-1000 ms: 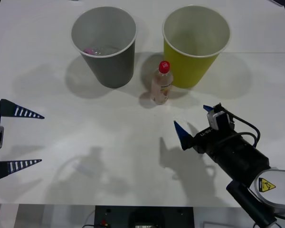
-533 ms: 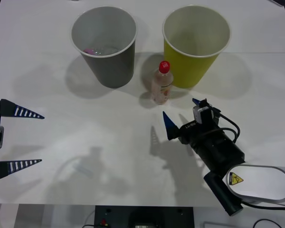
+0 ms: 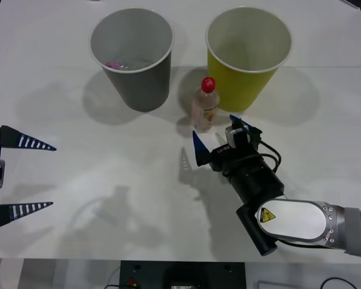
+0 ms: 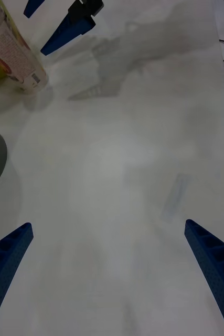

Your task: Put the can into the green bin and the plastic bottle into the gray bin

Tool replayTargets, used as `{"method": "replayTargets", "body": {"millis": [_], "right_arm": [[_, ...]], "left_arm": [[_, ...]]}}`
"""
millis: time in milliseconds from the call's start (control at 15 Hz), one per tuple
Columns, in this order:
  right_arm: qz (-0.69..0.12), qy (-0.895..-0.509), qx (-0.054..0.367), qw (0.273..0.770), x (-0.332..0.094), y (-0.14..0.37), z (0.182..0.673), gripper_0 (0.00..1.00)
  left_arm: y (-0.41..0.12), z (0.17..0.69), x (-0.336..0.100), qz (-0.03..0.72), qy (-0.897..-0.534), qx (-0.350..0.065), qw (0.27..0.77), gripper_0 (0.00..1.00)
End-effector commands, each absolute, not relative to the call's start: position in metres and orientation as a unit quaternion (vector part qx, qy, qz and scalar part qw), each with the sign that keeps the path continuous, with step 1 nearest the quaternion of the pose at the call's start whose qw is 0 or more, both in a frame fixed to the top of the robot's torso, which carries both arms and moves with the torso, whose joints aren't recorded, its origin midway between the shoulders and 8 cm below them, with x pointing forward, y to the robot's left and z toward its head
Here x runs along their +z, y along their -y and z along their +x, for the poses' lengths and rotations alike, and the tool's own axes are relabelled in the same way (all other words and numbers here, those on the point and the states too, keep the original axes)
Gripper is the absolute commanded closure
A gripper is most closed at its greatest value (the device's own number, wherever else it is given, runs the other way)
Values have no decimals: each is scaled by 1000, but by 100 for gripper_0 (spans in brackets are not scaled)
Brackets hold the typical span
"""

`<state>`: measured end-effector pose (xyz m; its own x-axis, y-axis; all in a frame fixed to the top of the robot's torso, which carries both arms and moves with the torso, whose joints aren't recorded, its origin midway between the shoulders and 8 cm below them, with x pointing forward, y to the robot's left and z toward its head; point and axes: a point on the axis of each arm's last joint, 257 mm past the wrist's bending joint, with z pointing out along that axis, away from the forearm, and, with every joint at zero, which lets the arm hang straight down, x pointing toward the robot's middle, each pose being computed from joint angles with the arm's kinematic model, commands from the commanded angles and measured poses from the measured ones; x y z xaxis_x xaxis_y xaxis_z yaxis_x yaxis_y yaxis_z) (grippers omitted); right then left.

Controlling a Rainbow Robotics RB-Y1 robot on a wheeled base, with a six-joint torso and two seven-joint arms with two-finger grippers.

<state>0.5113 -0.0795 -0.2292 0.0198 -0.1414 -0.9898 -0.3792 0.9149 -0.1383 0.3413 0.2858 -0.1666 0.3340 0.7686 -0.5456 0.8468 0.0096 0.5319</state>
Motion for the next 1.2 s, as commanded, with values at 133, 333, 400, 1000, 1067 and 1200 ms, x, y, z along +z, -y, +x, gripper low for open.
{"method": "replayTargets", "body": {"millis": [133, 333, 400, 1000, 1067, 1200], "right_arm": [[-179, -690, 75, 697, -230, 74, 529, 0], [-172, -687, 65, 703, -232, 70, 544, 0], [-169, -687, 62, 704, -233, 70, 548, 0], [-153, -681, 53, 714, -228, 54, 573, 0], [-153, -680, 52, 715, -227, 54, 574, 0], [-153, -678, 53, 717, -224, 52, 575, 0]], "left_arm": [[-286, 341, -167, 702, -575, -47, 417, 0], [-286, 341, -167, 702, -575, -47, 417, 0], [-286, 341, -167, 702, -575, -47, 417, 0], [-286, 341, -167, 702, -575, -47, 417, 0], [-286, 341, -167, 702, -575, -47, 417, 0], [-286, 341, -167, 702, -575, -47, 417, 0]]}}
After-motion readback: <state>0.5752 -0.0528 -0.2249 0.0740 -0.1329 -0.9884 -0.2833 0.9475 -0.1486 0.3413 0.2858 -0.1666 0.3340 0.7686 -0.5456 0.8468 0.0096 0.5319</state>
